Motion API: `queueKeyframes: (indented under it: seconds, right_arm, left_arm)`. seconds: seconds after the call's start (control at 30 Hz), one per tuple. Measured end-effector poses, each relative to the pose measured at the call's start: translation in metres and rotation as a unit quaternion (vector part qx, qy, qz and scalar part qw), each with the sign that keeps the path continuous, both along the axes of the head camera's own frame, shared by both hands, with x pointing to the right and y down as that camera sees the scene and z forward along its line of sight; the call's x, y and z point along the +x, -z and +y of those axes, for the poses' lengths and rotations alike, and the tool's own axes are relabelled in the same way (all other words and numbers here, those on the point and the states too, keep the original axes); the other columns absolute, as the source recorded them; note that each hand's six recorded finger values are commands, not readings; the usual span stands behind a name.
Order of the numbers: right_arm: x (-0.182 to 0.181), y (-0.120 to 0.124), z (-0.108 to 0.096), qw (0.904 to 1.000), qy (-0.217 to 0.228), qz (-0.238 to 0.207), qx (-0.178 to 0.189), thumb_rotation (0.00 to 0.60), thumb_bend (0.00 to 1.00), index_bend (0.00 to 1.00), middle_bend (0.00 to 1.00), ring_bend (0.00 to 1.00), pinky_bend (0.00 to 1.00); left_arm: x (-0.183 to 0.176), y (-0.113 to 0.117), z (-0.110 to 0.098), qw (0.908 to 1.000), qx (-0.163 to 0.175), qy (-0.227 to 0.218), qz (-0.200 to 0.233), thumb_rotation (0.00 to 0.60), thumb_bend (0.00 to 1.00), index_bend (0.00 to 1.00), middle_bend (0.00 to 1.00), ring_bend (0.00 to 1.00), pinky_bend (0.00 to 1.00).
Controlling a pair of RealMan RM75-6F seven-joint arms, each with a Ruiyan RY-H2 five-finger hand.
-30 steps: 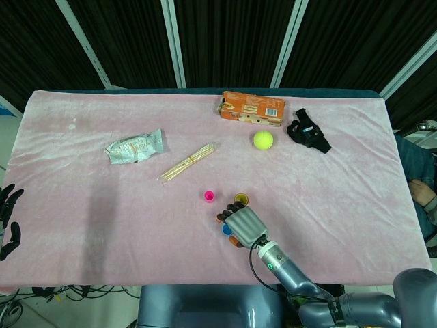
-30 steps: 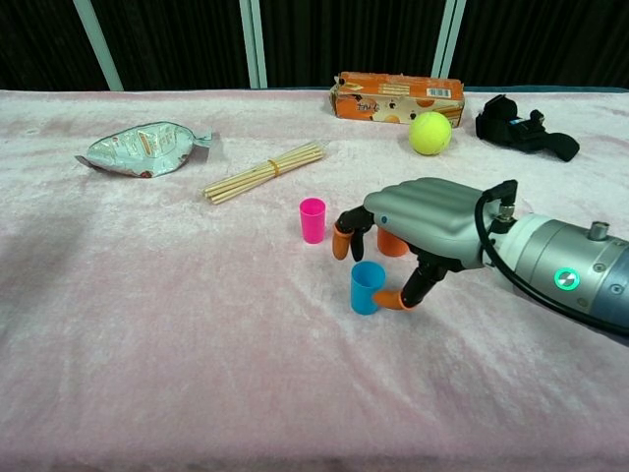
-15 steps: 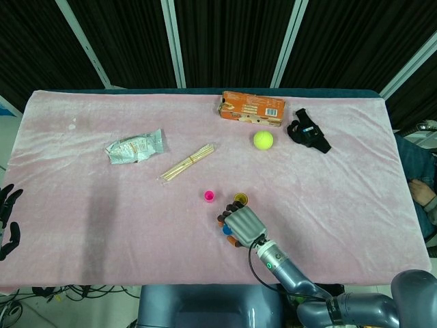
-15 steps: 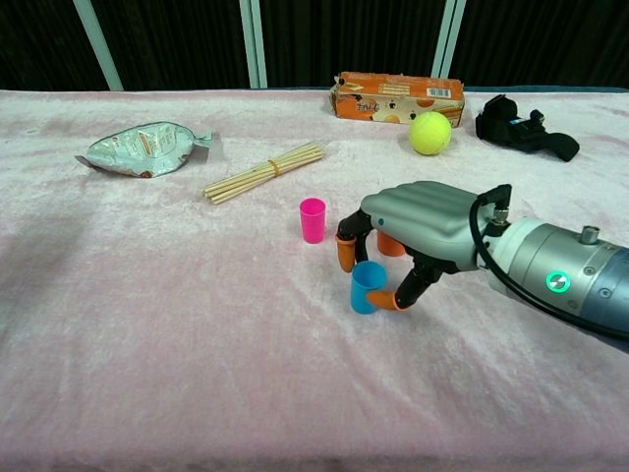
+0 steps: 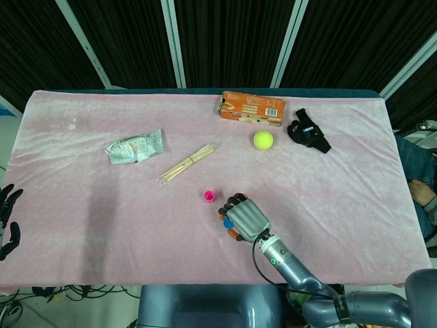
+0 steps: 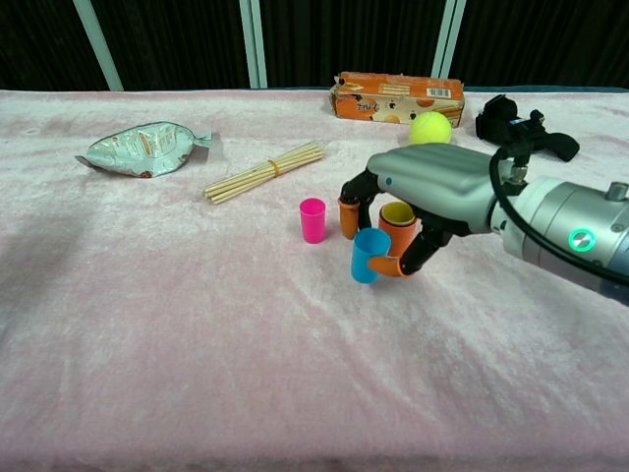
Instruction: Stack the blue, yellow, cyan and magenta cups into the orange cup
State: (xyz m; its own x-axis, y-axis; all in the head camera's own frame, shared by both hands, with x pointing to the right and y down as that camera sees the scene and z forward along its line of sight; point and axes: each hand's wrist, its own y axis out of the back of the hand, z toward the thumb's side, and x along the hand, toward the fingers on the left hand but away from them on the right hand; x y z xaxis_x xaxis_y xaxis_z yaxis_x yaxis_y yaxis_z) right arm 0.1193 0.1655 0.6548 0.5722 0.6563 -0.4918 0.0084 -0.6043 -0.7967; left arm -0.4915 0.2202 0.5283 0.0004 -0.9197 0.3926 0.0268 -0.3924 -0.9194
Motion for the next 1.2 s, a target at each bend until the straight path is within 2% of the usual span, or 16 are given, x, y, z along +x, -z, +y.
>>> queueKeyframes:
  seconds: [0.13,0.3,0.43,0.73,1.0,1.1,1.17,1.2]
  right_arm:
    - [0.005,0.009,-0.022,0.9997,-0.006,0.010,0.019,0.600,0.29,0.51,0.47,0.26,0.21]
    - [0.015,0.009,-0.043,0.9992,-0.021,0.027,0.022,0.600,0.29,0.51,0.47,0.26,0.21]
    - [0.022,0.005,-0.053,0.9983,-0.014,0.051,0.026,0.600,0.29,0.51,0.47,0.26,0.21]
    - [0.028,-0.005,-0.057,0.9972,-0.015,0.070,0.023,0.600,0.29,0.51,0.47,0.26,0.21]
    - [0.026,-0.014,-0.049,0.9977,-0.014,0.066,0.004,0.600,0.29,0.50,0.46,0.26,0.21]
    - [0.023,-0.017,-0.047,0.9978,-0.013,0.065,0.001,0.600,0.26,0.39,0.37,0.24,0.21]
    - [0.022,-0.020,-0.046,0.9977,-0.011,0.067,-0.002,0.600,0.22,0.25,0.23,0.18,0.21]
    - [0.022,-0.022,-0.046,0.9976,-0.010,0.069,-0.002,0.600,0.21,0.22,0.20,0.17,0.21]
  left_arm:
    - [0.000,0.000,0.000,1.0000,-0.001,0.000,0.000,0.600,0.71,0.09,0.03,0.00,0.01]
    - [0.000,0.000,0.000,1.0000,0.000,0.001,0.000,0.600,0.71,0.09,0.03,0.00,0.01]
    - [0.000,-0.001,0.000,1.0000,-0.001,-0.001,-0.001,0.600,0.71,0.09,0.03,0.00,0.01]
    - [-0.001,0.000,0.000,1.0000,0.000,0.001,-0.002,0.600,0.71,0.09,0.03,0.00,0.01]
    - [0.000,-0.001,0.000,1.0000,-0.001,0.000,-0.003,0.600,0.71,0.09,0.03,0.00,0.01]
    - [0.000,0.000,0.000,1.0000,0.001,0.001,-0.002,0.600,0.71,0.09,0.03,0.00,0.01]
    - [-0.001,0.000,0.000,1.0000,0.001,0.002,-0.002,0.600,0.71,0.09,0.03,0.00,0.01]
    - [-0.001,0.000,0.000,1.0000,0.001,0.001,-0.003,0.600,0.71,0.09,0.03,0.00,0.01]
